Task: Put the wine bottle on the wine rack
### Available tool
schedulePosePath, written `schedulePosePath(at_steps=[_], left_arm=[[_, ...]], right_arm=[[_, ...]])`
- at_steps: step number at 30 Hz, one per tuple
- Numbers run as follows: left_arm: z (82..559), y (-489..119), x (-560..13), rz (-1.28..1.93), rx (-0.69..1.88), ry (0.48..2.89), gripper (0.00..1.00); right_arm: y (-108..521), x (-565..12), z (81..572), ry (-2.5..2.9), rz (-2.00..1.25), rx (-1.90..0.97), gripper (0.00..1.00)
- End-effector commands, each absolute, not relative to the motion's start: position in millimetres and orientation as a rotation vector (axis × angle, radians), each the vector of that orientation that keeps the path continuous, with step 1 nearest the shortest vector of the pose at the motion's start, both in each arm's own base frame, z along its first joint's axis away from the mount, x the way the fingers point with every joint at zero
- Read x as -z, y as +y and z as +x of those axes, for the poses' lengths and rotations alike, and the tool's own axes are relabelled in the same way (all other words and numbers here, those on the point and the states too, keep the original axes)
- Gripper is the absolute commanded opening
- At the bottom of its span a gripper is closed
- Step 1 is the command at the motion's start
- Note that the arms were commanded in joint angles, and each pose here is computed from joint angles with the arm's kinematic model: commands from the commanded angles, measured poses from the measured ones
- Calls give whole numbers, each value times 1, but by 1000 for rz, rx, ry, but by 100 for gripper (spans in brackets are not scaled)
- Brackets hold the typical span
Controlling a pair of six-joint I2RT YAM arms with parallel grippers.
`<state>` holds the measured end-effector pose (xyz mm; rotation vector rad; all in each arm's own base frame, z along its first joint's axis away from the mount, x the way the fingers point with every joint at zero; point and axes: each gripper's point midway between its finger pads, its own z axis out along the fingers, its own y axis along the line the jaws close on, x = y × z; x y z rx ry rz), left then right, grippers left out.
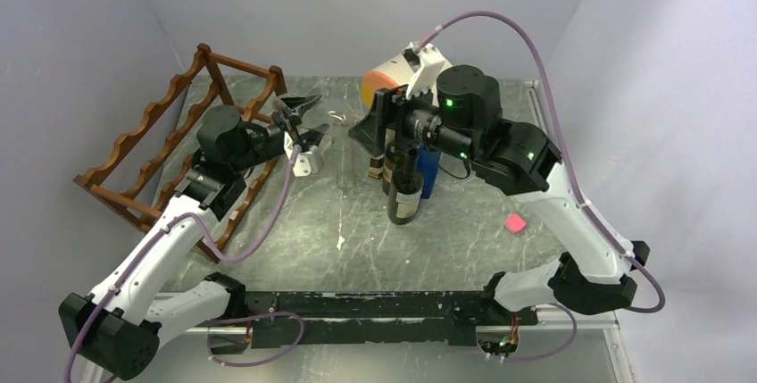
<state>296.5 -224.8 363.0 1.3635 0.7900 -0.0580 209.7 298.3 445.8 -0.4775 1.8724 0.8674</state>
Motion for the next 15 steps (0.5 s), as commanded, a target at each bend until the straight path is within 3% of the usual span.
schedulePosePath(at_steps=[1,13,15], left_arm=[[294,-215,-421,1339,-229,541,7],[277,-226,-410,1402,-254,420,7],[276,-228,-411,1406,-259,413,7]], right_arm=[[308,-433,212,1934,-467,-876,74],[328,-418,221,1933,-536,-882,72],[332,-414,219,1940,-557,-899,65]])
